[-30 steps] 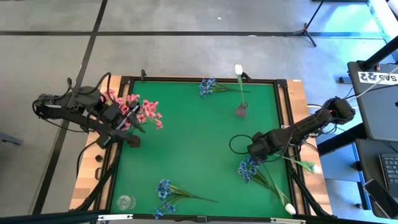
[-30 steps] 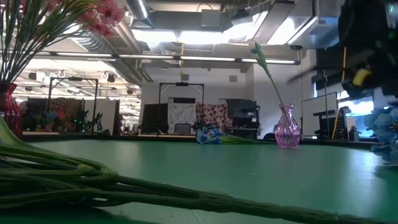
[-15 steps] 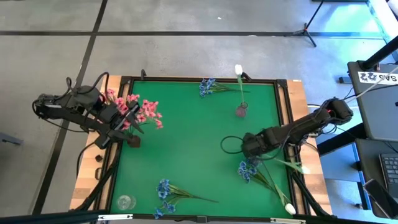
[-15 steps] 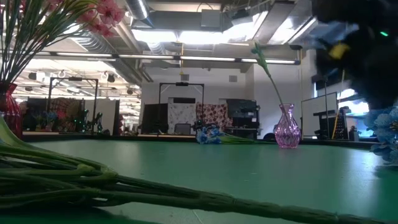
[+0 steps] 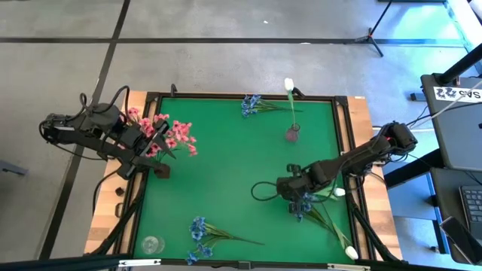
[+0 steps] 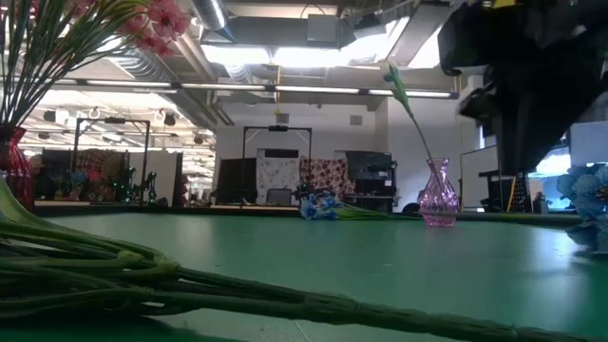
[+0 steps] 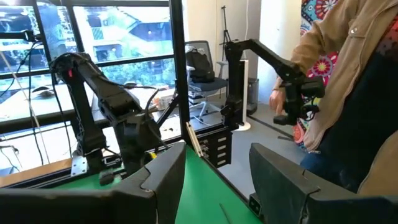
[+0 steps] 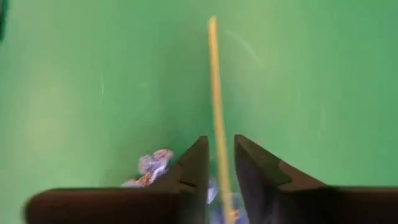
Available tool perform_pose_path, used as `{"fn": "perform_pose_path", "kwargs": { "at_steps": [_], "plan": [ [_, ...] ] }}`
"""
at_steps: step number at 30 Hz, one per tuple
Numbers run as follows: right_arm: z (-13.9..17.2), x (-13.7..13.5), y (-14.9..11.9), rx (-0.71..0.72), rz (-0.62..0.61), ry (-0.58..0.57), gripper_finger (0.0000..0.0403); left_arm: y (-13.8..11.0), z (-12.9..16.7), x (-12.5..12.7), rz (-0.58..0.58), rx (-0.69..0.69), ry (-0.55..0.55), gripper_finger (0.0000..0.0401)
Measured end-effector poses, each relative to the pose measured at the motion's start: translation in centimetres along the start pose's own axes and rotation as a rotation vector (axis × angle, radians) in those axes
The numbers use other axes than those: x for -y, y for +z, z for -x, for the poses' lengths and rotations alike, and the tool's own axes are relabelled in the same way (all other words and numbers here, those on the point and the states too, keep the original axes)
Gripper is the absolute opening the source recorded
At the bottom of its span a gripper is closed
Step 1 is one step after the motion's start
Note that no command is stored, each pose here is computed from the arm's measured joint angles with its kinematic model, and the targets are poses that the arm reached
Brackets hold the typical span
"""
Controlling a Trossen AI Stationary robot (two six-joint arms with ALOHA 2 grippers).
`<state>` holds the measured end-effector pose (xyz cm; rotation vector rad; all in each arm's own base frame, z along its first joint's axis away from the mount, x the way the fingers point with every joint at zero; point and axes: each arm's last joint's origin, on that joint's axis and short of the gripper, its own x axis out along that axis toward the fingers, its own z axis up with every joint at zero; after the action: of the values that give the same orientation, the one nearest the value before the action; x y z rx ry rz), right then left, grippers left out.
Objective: Sort flowers into vase by color
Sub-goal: Put the top white flower into the violet vase
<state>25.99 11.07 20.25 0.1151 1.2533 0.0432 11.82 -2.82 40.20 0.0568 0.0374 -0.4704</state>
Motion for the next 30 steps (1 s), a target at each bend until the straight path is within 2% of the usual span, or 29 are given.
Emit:
{"fn": "perform_pose_path", "kwargs": {
  "at_steps": [1, 3, 6, 8, 9, 11, 16, 18, 23, 30],
  "plan": [
    [0.4, -0.2, 0.0, -0.017, -0.080, -0.004, 0.0100, 0.0, 0.0, 0.0, 0.003, 0.000, 0.001, 0.0174],
    [1.4, -0.4, 0.1, -0.046, -0.339, -0.028, 0.0133, 0.0, 0.0, 0.0, 0.003, 0.000, 0.002, 0.0174],
    [2.7, 0.0, -0.7, -0.140, -0.902, -0.170, 0.0177, 0.0, 0.0, 0.0, 0.003, 0.000, 0.002, 0.0174],
    [3.1, -0.2, -1.5, -0.175, -1.196, -0.265, 0.0199, 0.0, 0.0, 0.0, -0.002, 0.000, 0.002, 0.0174],
    [3.2, -0.2, -2.0, -0.188, -1.304, -0.317, 0.0208, 0.0, 0.0, 0.0, -0.012, 0.000, 0.002, 0.0174],
    [3.0, -0.3, -3.1, -0.203, -1.441, -0.407, 0.0221, 0.0, 0.0, 0.0, -0.045, 0.000, 0.003, 0.0174],
    [1.4, -0.6, -5.1, -0.156, -1.821, -0.508, 0.0233, 0.0, 0.0, 0.0, -0.078, -0.001, 0.009, 0.0174],
    [0.5, -0.7, -5.5, -0.149, -1.897, -0.481, 0.0234, 0.0, 0.0, 0.0, -0.072, 0.000, 0.009, 0.0174],
    [-2.3, 1.1, -6.6, -0.179, -1.975, -0.481, 0.0234, 0.1, 0.2, 0.0, -0.032, 0.007, 0.009, 0.0174],
    [-3.9, 3.8, -7.9, -0.211, -2.033, -0.529, 0.0234, 0.1, 0.2, 0.1, 0.041, 0.008, 0.006, 0.0174]
  ]
}}
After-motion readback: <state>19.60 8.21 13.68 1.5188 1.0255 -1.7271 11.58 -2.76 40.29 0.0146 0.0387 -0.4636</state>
